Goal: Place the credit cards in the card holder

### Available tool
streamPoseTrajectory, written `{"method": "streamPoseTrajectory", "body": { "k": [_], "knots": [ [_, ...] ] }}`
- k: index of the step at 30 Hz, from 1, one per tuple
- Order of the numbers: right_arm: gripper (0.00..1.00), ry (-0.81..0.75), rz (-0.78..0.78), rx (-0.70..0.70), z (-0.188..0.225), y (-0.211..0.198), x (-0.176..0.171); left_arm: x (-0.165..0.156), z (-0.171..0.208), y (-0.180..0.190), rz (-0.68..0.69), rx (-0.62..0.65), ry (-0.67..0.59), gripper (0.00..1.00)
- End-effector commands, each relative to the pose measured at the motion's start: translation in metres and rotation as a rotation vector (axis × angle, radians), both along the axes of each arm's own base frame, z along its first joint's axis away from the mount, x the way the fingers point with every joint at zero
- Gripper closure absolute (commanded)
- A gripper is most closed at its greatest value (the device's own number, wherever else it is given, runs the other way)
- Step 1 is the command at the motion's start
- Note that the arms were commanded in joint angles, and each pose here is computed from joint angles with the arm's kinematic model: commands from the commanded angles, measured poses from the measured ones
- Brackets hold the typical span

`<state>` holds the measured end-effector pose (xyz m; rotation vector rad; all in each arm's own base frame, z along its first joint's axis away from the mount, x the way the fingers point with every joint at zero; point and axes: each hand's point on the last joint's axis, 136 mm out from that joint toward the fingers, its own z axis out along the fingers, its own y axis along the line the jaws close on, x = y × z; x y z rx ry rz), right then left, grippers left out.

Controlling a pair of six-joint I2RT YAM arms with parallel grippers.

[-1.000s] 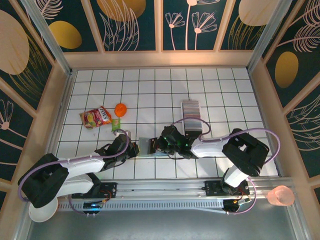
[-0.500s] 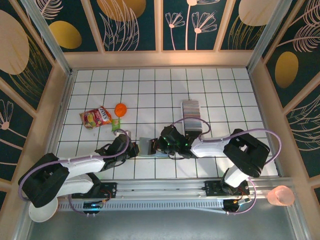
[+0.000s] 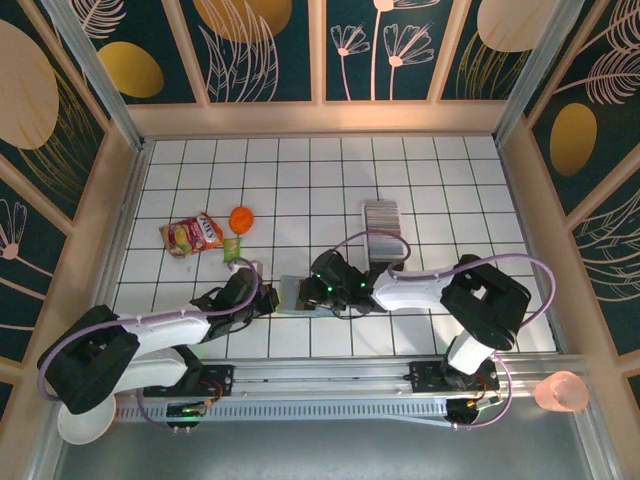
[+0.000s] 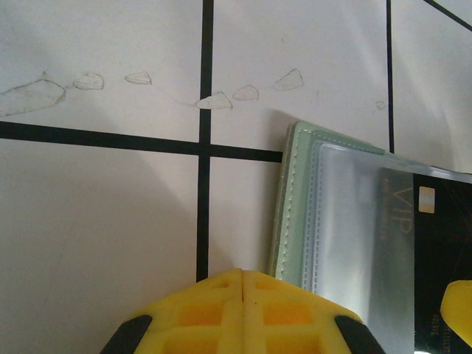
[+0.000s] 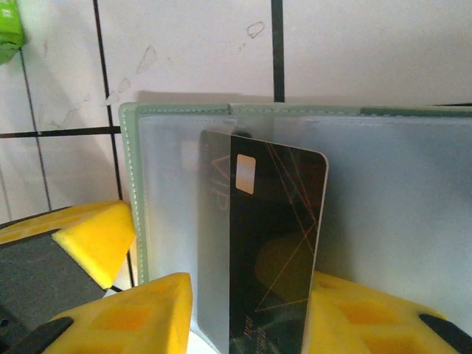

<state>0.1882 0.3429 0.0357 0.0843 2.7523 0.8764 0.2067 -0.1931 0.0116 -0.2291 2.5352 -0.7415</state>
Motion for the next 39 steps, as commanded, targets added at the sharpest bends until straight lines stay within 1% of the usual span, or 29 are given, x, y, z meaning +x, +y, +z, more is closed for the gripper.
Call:
{"method": "streamPoseTrajectory", "body": {
  "k": [1,4,5,6,8,11,14,15,17,18,24,35,37,39],
  "knots": [
    [0.53,-0.034,0.002,-0.148,-0.005,-0.02,0.002,-0.013,-0.017,0.004,-0.026,0.023,0.059,1.0],
    [0.52,-0.051,0.006,-0.189,-0.003,-0.024,0.004,-0.013,-0.018,0.005,-0.025,0.022,0.062,1.0],
    [0.49,-0.055,0.002,-0.199,-0.002,-0.025,0.005,-0.013,-0.018,0.005,-0.026,0.023,0.062,1.0],
    [0.48,-0.061,0.0,-0.204,-0.001,-0.026,0.006,-0.013,-0.017,0.005,-0.025,0.022,0.061,1.0],
    [0.5,-0.067,0.001,-0.197,0.001,-0.025,0.006,-0.014,-0.018,0.005,-0.025,0.021,0.064,1.0],
    [0.56,-0.06,0.009,-0.196,-0.002,-0.022,0.006,-0.013,-0.017,0.004,-0.026,0.018,0.063,1.0],
    [0.63,-0.056,0.018,-0.2,-0.006,-0.018,0.005,-0.014,-0.017,0.002,-0.03,0.011,0.063,1.0],
    [0.64,-0.055,0.023,-0.202,-0.007,-0.017,0.004,-0.014,-0.016,0.001,-0.033,0.006,0.063,1.0],
    [0.7,-0.062,0.031,-0.204,-0.006,-0.013,0.005,-0.014,-0.014,-0.001,-0.038,-0.007,0.062,1.0],
    [0.71,-0.067,0.035,-0.204,-0.005,-0.01,0.005,-0.014,-0.013,-0.002,-0.042,-0.015,0.063,1.0],
    [0.71,-0.076,0.078,-0.205,-0.004,0.004,0.003,-0.015,-0.009,-0.013,-0.075,-0.06,0.067,1.0],
    [0.71,-0.107,0.125,-0.175,0.0,0.026,0.004,-0.016,-0.014,-0.017,-0.098,-0.057,0.086,1.0],
    [0.7,-0.113,0.131,-0.18,0.002,0.028,0.005,-0.016,-0.014,-0.018,-0.099,-0.054,0.087,1.0],
    [0.66,-0.122,0.132,-0.186,0.005,0.028,0.006,-0.015,-0.015,-0.016,-0.095,-0.043,0.089,1.0]
  ]
}}
